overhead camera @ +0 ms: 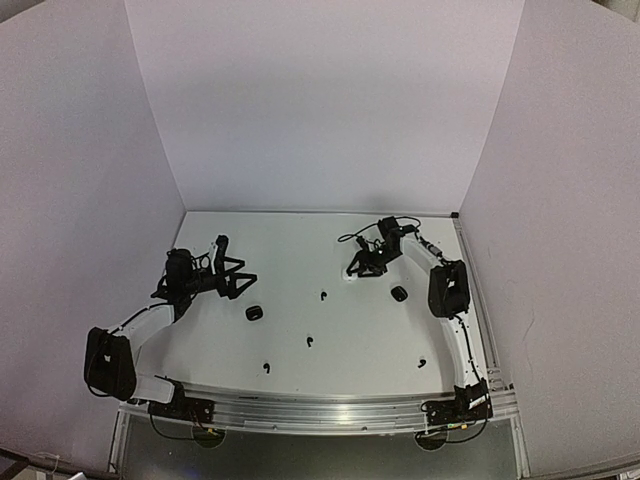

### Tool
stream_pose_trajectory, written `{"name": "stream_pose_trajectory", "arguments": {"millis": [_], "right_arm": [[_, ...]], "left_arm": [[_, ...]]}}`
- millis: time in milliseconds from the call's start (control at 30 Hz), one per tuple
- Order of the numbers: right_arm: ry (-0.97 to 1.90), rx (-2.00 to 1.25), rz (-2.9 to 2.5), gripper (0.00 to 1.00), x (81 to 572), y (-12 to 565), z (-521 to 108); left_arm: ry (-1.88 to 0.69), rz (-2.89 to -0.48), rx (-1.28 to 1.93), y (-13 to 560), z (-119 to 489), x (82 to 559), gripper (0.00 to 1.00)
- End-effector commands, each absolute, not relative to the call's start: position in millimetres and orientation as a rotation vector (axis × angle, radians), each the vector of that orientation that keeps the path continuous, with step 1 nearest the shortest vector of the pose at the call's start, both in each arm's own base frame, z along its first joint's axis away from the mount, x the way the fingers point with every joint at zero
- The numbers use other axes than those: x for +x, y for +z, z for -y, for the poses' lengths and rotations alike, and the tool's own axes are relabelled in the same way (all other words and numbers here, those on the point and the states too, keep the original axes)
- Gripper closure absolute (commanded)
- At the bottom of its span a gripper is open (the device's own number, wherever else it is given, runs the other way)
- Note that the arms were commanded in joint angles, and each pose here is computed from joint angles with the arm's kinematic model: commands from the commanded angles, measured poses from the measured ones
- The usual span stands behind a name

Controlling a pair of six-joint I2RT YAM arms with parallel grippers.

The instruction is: Insert the wireless bluetooth earbuds into the charging case

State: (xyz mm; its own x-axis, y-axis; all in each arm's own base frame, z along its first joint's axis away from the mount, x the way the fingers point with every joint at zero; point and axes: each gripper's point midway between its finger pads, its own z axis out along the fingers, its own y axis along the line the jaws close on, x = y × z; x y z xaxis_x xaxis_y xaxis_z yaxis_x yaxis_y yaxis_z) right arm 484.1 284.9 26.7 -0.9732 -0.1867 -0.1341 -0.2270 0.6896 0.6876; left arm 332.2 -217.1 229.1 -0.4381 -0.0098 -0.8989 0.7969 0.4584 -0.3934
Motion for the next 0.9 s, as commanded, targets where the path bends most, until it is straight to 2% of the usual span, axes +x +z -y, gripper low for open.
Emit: {"name": "stream_pose_trajectory", "arguments": {"millis": [0,167,267,367,567,733,867], "right_arm": [[1.014,-0.36,-2.816,0.4,492,49,-271],[0.973,-0.419,-2.662,0.29,505,118,-272],[0.805,-0.442,-2.61,0.19,502,152,-252],[0.546,-0.471,-2.712,0.13,477,124,-215],[0.262,-0.521,-2.884,0.12,424,82,-165],[0.222,-0.597,-2.97,0.11,407,51,-157],[0.201,-0.603,-2.998,0.12,412,35,-153]], "left_arm": [[-1.072,-1.728,0.706,248,218,336,0.01],[-1.074,-1.72,0.717,248,219,335,0.01],[-1.067,-1.707,0.724,249,218,333,0.01],[-1.057,-1.697,0.721,250,217,331,0.01],[-1.051,-1.703,0.742,247,217,326,0.01],[-1.061,-1.7,0.748,246,218,328,0.01],[-1.06,-1.693,0.752,249,219,329,0.01]]}}
